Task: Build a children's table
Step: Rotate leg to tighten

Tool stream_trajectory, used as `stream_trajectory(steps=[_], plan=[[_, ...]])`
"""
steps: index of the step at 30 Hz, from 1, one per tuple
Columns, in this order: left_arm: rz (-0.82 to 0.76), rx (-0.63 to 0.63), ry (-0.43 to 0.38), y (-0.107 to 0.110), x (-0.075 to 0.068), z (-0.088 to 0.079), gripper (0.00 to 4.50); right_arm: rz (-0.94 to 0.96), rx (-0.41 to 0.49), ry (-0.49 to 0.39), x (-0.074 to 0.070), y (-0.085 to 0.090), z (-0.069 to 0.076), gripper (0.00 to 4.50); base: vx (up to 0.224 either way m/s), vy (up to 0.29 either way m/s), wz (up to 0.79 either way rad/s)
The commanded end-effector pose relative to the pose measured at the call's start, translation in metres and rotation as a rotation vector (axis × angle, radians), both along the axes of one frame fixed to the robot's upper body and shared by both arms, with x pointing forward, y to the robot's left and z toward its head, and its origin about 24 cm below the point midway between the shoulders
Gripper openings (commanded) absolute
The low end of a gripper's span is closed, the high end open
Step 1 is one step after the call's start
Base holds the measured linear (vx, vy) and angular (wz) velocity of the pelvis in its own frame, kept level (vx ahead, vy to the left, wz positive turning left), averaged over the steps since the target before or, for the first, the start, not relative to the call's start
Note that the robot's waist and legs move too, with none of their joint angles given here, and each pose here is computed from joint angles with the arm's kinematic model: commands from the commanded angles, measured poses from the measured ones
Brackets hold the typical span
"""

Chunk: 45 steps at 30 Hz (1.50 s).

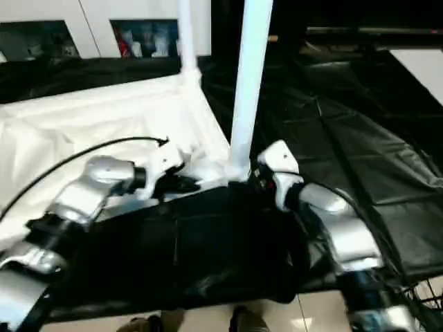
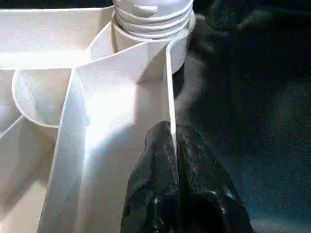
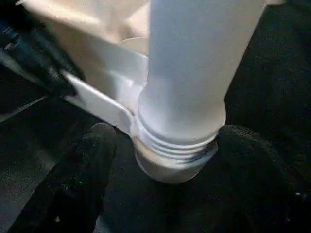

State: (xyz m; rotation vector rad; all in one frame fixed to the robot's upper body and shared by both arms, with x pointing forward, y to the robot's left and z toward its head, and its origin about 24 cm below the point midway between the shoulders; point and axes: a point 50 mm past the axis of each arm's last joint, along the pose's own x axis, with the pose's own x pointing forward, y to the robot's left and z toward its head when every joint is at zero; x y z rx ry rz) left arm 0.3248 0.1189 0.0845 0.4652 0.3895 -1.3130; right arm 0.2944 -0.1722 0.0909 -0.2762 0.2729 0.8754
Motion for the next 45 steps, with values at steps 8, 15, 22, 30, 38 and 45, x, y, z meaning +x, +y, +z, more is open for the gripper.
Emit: stream_trajectory(steps=[8,15,22,30,38,45], plan=[[-0.182,0.024,0.119,-0.003,-0.025,-0.01,0.0,0.171,0.001,0.009,-0.009,0.006,0.006,3.64,0.0,0.0,0.0],[-0.187,0.026,0.119,-0.001,-0.025,-0.008,0.0,0.244,-0.02,0.051,-0.015,0.005,0.002,3.64,0.0,0.0,0.0],[-0.184,0.029,0.123,0.0,-0.027,-0.008,0.0,0.276,-0.046,0.067,-0.017,0.002,0.0,2.95,0.0,0.0,0.0],[-0.179,0.03,0.126,0.001,-0.027,-0.008,0.0,0.294,-0.062,0.074,-0.017,0.003,-0.002,2.6,0.0,0.0,0.0],[-0.174,0.032,0.133,0.001,-0.026,-0.009,0.0,0.303,-0.066,0.083,-0.017,0.005,-0.005,2.56,0.0,0.0,0.0],[0.068,0.014,0.062,-0.01,-0.001,-0.014,0.0,-0.06,0.004,0.099,0.0,0.009,-0.026,2.56,0.0,0.0,0.0]])
